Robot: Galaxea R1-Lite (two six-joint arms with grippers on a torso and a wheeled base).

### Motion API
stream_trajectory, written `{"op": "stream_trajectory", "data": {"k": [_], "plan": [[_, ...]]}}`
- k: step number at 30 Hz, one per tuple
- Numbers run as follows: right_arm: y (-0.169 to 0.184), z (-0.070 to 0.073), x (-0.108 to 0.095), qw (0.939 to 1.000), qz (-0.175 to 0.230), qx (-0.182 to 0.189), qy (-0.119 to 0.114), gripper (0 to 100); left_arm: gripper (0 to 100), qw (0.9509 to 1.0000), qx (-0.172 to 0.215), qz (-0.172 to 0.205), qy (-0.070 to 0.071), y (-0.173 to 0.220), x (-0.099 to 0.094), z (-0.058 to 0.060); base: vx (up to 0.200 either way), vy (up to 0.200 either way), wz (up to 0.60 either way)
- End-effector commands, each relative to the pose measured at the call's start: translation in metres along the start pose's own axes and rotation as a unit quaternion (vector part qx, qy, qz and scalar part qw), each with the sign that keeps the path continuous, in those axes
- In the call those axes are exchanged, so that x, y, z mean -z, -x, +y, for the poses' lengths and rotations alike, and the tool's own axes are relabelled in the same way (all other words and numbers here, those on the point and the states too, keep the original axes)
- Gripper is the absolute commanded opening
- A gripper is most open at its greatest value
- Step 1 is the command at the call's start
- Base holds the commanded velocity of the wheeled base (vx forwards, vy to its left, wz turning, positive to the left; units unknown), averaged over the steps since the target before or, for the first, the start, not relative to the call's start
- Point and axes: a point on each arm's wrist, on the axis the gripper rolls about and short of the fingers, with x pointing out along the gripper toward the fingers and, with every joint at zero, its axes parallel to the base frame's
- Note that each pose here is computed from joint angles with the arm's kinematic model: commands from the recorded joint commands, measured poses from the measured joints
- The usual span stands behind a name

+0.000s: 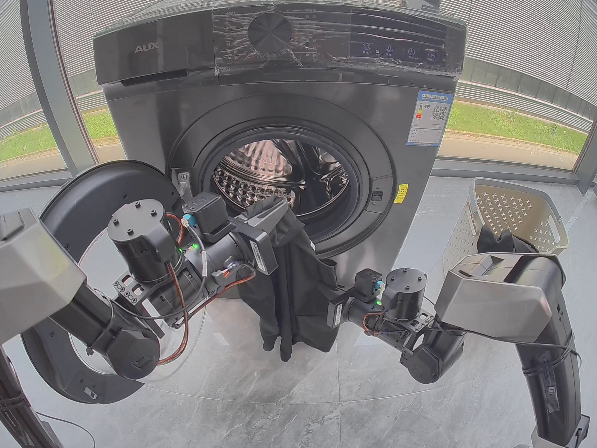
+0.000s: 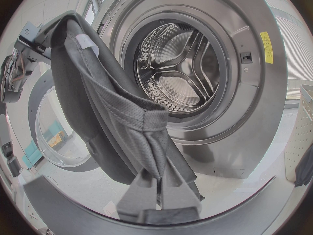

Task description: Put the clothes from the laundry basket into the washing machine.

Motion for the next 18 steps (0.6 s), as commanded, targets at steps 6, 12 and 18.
{"op": "stream_trajectory", "data": {"k": [6,12,18], "plan": [[0.070,0.003,-0.065,0.9991,-0.038,0.020,0.002,0,0,0.9977,-0.057,0.033,-0.012,0.023,0.009,0.030,0.000,0.000,0.00],[0.118,0.020,-0.101,0.9981,-0.061,0.007,0.006,0,0,0.9977,-0.056,0.036,-0.014,0.044,0.001,0.025,0.000,0.000,0.00],[0.148,0.036,-0.118,0.9963,-0.085,-0.010,0.006,0,0,0.9985,-0.050,0.017,-0.015,0.058,-0.014,0.020,0.000,0.000,0.00]]}}
